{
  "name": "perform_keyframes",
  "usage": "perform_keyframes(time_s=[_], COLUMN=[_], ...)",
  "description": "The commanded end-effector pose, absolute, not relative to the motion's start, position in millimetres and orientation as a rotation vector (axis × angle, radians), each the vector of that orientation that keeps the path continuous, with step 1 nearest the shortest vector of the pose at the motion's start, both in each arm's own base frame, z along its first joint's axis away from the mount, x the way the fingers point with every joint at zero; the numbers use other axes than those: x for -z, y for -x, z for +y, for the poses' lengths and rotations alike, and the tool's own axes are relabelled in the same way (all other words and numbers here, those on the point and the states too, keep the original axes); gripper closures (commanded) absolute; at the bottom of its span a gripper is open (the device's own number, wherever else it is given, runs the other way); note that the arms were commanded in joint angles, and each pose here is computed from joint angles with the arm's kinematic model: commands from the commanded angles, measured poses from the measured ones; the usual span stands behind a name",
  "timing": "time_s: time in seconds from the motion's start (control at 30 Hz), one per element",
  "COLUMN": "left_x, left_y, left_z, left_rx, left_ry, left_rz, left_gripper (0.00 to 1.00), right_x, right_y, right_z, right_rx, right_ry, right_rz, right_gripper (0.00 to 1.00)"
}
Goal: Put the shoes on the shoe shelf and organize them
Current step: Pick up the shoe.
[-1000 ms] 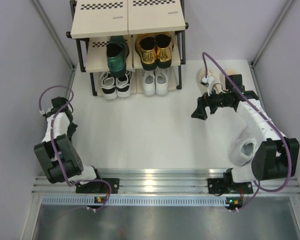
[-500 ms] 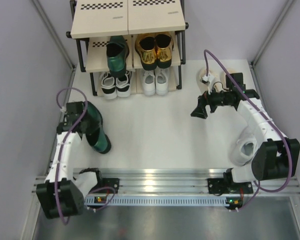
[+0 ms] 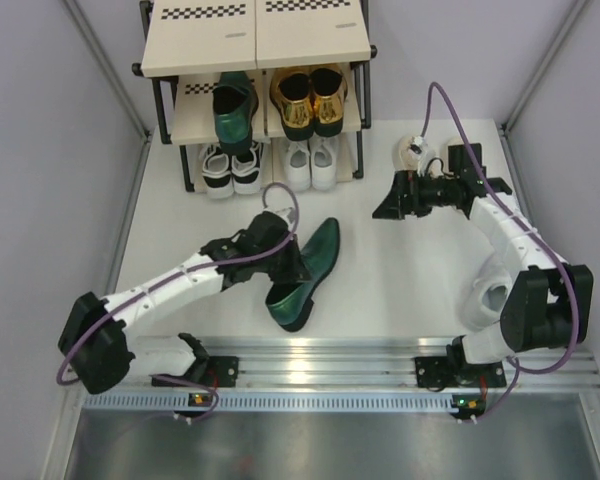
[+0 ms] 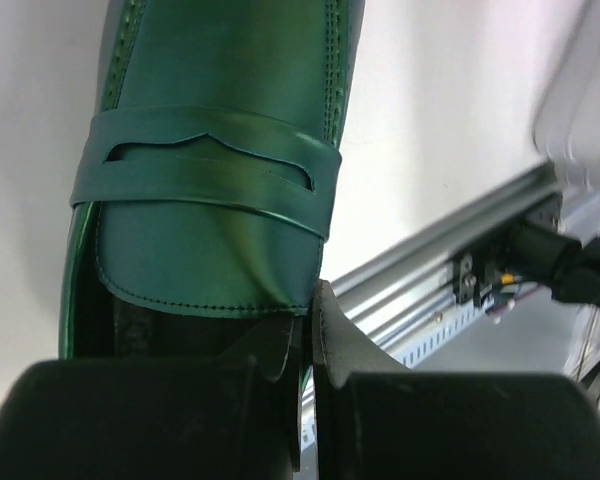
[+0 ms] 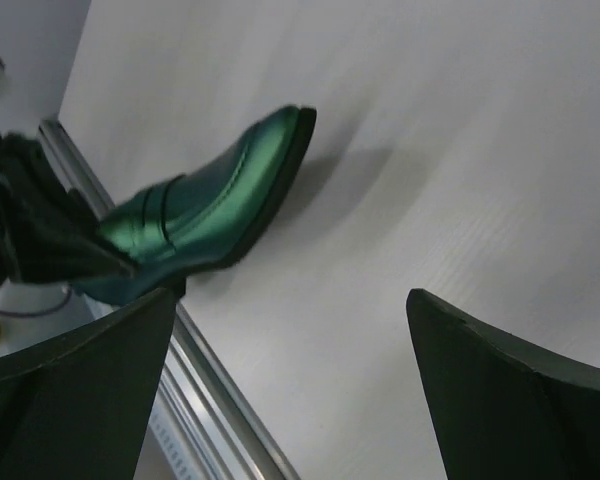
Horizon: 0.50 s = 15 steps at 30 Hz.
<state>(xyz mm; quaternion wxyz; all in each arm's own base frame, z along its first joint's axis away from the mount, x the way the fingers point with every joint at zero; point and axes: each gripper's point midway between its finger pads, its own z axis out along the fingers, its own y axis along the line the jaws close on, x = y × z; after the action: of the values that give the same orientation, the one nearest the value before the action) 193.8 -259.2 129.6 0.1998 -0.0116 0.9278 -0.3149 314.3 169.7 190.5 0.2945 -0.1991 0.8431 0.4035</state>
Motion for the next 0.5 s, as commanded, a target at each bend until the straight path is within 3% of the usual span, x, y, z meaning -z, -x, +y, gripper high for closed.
perform_keyframes(time_s=[0.0,0.47], left_x=[-193,-252], left_y=[-217,-233], left_z=[-330,-403], left_rx=[1.079,1.243], left_ry=[-0.234,-0.394], left_rz=[2.318,2.151], left_gripper=[1.00,1.00], right_x=[-194,-167], right_y=[-337,-315], right_z=[172,188], right_rx=[-1.075,-1.011], right_ry=[0.110,-0.190], right_rz=[2.318,2.447], right_gripper=[0.01,0.01])
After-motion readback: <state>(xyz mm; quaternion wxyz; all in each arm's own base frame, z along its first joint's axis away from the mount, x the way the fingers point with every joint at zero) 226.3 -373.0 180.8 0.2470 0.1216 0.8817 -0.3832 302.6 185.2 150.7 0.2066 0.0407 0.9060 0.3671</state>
